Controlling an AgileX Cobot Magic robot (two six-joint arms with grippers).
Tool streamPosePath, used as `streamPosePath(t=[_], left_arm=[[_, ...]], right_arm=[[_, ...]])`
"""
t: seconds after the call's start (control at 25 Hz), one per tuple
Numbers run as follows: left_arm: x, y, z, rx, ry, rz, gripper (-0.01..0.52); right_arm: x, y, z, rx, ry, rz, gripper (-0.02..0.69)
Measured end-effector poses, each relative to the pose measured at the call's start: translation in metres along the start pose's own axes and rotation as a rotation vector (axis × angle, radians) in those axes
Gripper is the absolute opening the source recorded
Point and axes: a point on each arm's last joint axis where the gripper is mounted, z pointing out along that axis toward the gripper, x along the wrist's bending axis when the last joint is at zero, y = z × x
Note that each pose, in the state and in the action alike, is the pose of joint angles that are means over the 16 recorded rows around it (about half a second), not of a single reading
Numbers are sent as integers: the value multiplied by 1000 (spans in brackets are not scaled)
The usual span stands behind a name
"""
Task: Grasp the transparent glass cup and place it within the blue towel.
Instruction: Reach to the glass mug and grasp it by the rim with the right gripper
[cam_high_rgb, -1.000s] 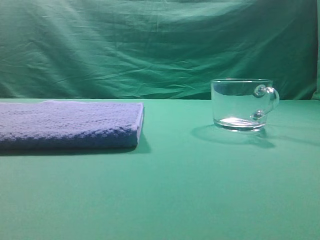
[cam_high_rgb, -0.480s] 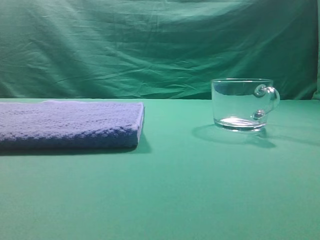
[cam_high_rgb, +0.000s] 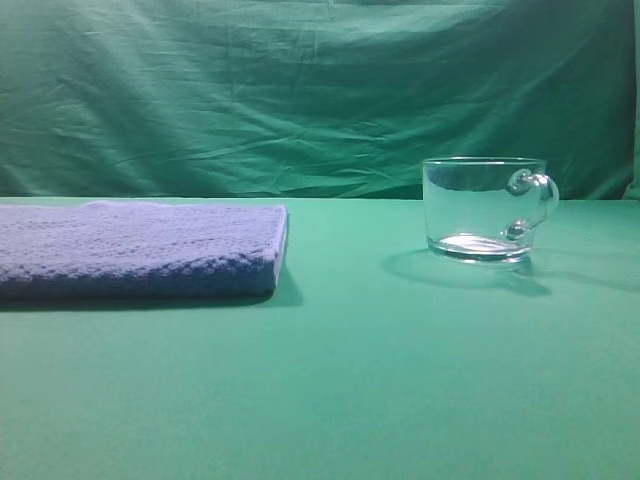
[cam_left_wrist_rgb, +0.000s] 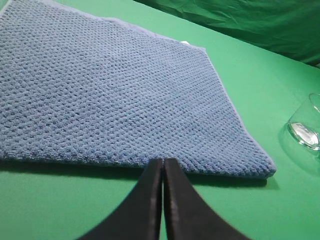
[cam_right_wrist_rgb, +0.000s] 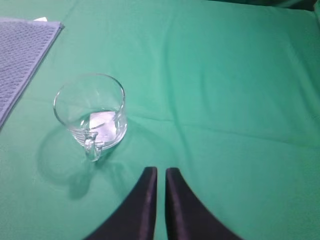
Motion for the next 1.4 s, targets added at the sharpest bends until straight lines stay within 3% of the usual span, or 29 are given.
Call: streamPosePath(t=[0.32, 0.56, 0.72, 1.16, 1.28, 1.4], left_arm=[[0, 0, 0, 0, 0, 0, 0], [0, 0, 0, 0, 0, 0, 0], [0, 0, 0, 0, 0, 0, 0], [0, 0, 0, 0, 0, 0, 0], [0, 0, 0, 0, 0, 0, 0], [0, 0, 0, 0, 0, 0, 0]], right_arm=[[10, 39, 35, 261, 129, -86, 21], [27, 56, 72, 474, 145, -148, 22], [39, 61, 98, 571, 122, -171, 119], [53, 52, 163, 712, 121, -146, 526], [54, 46, 179, 727, 128, -144, 581], [55, 40, 192, 733, 130, -147, 587]])
